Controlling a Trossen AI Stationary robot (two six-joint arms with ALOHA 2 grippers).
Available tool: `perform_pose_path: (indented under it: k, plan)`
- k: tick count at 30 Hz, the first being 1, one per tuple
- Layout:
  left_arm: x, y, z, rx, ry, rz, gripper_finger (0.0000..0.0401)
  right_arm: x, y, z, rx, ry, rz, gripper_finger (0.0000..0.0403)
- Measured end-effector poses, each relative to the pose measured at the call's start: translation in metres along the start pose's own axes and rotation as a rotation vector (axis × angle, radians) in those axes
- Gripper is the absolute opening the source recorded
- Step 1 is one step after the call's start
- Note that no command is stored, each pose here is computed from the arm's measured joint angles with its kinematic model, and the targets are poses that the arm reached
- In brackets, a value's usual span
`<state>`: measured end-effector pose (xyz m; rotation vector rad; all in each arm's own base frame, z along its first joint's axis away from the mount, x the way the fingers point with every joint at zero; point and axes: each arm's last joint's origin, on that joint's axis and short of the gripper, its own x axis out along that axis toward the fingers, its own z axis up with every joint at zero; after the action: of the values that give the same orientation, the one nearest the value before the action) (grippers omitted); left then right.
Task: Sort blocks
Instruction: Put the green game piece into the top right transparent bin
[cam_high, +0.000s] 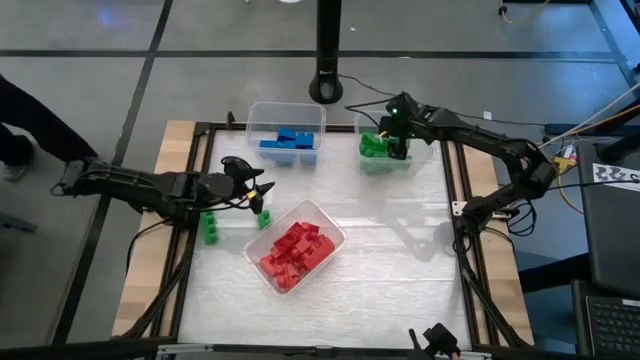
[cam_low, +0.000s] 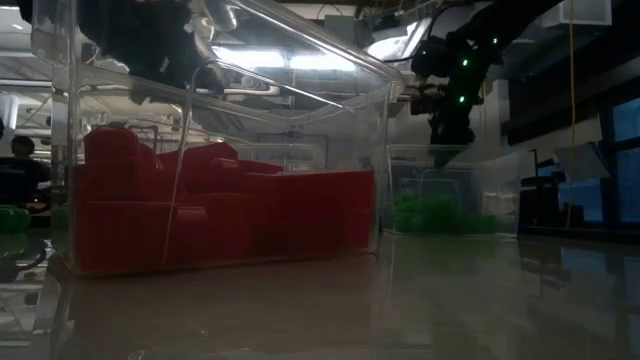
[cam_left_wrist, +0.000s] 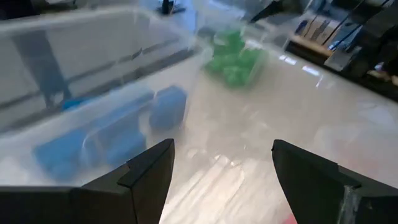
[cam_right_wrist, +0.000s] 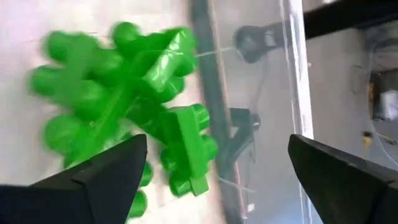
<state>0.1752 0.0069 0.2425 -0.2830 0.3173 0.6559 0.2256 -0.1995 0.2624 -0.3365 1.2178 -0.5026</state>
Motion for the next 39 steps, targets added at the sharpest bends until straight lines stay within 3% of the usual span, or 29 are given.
perform_pose_path:
  k: [4, 11, 16, 29, 39]
  plan:
    - [-0.001, 0.006, -0.011, -0.041, 0.098, 0.056, 0.0260, -0.022, -0.004, -0.001, -0.025, -0.007, 0.036, 0.0378]
    - [0.000, 0.014, -0.030, -0.179, 0.244, 0.157, 0.0260, -0.061, -0.011, 0.000, -0.031, -0.140, -0.091, 0.0374]
    - [0.011, 0.011, -0.043, -0.246, 0.332, 0.213, 0.0260, -0.079, -0.013, -0.003, -0.034, -0.197, -0.121, 0.0374]
    - [0.034, 0.001, -0.075, -0.365, 0.602, 0.280, 0.0260, -0.080, -0.011, -0.004, -0.041, -0.203, -0.097, 0.0374]
    - [0.042, -0.003, -0.083, -0.372, 0.639, 0.283, 0.0260, -0.080, -0.011, -0.004, -0.041, -0.204, -0.097, 0.0374]
